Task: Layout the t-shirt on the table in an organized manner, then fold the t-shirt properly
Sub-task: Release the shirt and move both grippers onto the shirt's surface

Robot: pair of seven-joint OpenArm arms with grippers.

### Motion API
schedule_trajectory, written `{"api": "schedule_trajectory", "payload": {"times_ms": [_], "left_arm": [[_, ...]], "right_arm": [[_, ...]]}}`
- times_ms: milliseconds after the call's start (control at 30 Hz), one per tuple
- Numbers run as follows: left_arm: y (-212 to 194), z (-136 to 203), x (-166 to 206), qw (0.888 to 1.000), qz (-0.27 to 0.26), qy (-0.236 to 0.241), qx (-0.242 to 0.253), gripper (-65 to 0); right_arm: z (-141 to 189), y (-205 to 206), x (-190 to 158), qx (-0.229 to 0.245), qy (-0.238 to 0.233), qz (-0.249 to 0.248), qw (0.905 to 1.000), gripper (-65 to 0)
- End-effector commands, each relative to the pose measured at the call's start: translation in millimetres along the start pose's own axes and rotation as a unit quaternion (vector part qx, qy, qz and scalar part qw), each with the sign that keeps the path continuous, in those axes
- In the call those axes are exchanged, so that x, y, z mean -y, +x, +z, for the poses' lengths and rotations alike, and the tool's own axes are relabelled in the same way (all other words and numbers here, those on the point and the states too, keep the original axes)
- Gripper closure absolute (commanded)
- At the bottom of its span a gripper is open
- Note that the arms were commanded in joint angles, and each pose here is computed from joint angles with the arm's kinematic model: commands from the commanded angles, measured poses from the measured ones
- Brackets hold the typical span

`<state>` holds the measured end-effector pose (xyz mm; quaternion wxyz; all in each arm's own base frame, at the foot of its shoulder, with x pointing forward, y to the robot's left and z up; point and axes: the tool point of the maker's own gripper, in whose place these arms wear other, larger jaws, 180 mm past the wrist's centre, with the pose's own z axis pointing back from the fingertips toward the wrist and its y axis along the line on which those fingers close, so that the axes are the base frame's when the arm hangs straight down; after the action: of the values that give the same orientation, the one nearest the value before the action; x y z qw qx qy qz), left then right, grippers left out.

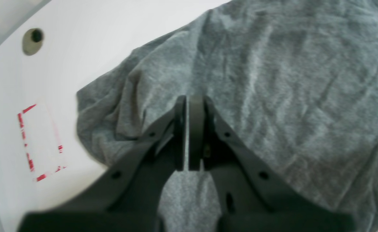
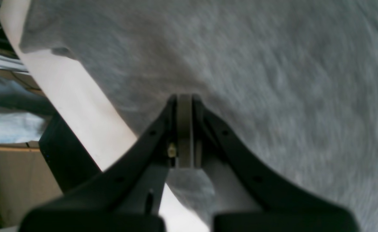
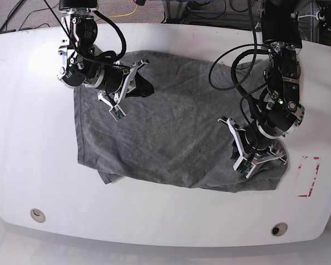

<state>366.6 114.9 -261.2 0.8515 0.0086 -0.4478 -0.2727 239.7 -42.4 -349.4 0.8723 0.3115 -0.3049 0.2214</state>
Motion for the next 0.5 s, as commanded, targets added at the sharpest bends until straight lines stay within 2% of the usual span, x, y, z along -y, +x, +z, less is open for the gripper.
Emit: {"api": "schedule_trajectory", "payload": {"times_ms": [0, 133, 467], "left_arm": [[13.5, 7.3, -18.8, 0.999, 0.000, 0.024, 0.025, 0.0], [10.7, 11.4, -33.2, 0.999, 0.012, 0.041, 0.024, 0.0], [-3.9, 40.2, -101.9, 0.990, 0.056, 0.128, 0.026, 0.0]], "right_arm": [[2.9, 15.2, -4.2, 0.024, 0.006, 0.013, 0.9996, 0.0], [1.6, 21.8, -5.6, 0.029, 0.009, 0.020, 0.9993, 0.0], [-12.1, 43.1, -26.5, 0.031, 0.041, 0.065, 0.9966, -0.2]]}}
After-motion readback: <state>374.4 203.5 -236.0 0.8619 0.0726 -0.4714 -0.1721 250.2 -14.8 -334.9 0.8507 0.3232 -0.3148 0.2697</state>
